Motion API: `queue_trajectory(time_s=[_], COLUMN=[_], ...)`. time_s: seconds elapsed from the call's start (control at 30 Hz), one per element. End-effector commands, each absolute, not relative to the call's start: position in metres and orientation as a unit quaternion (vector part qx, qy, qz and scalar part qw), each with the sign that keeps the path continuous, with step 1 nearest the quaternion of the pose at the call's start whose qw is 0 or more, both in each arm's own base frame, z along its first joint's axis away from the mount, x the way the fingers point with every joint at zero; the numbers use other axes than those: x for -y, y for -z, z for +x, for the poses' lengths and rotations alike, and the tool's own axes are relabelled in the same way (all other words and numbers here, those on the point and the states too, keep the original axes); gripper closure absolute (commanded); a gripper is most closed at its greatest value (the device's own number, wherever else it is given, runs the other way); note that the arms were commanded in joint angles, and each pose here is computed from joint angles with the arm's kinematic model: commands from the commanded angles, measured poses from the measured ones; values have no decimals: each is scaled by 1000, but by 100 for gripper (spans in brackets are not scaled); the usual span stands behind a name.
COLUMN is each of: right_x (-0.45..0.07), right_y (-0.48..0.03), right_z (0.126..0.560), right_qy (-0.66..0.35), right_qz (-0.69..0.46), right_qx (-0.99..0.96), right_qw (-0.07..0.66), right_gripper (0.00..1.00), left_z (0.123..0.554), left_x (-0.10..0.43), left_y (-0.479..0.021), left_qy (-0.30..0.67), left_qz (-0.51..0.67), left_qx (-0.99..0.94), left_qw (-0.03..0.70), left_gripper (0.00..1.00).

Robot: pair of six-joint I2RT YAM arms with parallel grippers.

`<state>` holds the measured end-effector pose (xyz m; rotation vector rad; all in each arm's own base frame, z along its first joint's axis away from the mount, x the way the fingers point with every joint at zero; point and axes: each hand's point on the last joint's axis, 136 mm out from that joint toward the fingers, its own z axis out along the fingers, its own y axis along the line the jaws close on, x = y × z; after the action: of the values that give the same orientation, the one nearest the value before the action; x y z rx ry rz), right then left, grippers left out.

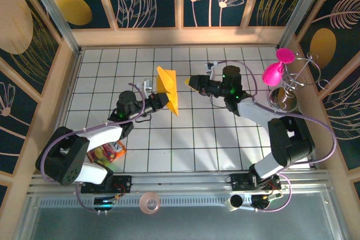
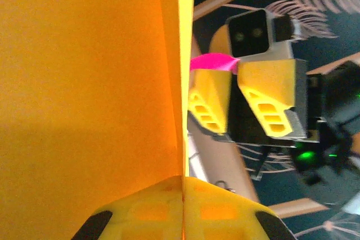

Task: Fold a paper plane with a square sheet of paper (pick it up from the middle)
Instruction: Pick up the paper from the center of the table, then turn over the paper at the center of the table.

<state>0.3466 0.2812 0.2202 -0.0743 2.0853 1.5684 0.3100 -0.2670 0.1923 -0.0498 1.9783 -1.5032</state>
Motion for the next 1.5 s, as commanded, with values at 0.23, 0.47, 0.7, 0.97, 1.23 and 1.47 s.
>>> queue_trajectory(time_s=[0.23, 0.47, 0.7, 0.97, 1.23, 1.47], right_x=[-220, -191, -167, -154, -149, -144], right_y=[-190, -181, -169, -164, -159, -157], right_z=[365, 366, 361, 357, 359, 362], right_qy=[-399, -351, -338, -330, -326, -315], right_qz=[32, 78, 116, 133, 142, 152], right_qx=[-848, -858, -861, -861, -864, -866], right_qw=[348, 366, 363, 363, 358, 358], right_gripper=[60, 60, 60, 60, 60, 59], left_z=[345, 363, 372, 370, 368, 358], left_x=[183, 169, 187, 221, 250, 276], left_y=[-123, -118, -87, -38, -28, -34], left_qy=[141, -74, -224, -261, -212, -98], left_qz=[-25, 9, 67, 97, 91, 46], left_qx=[-936, -944, -928, -926, -940, -963], left_qw=[322, 323, 291, 255, 251, 248], left_gripper=[93, 93, 94, 93, 78, 64])
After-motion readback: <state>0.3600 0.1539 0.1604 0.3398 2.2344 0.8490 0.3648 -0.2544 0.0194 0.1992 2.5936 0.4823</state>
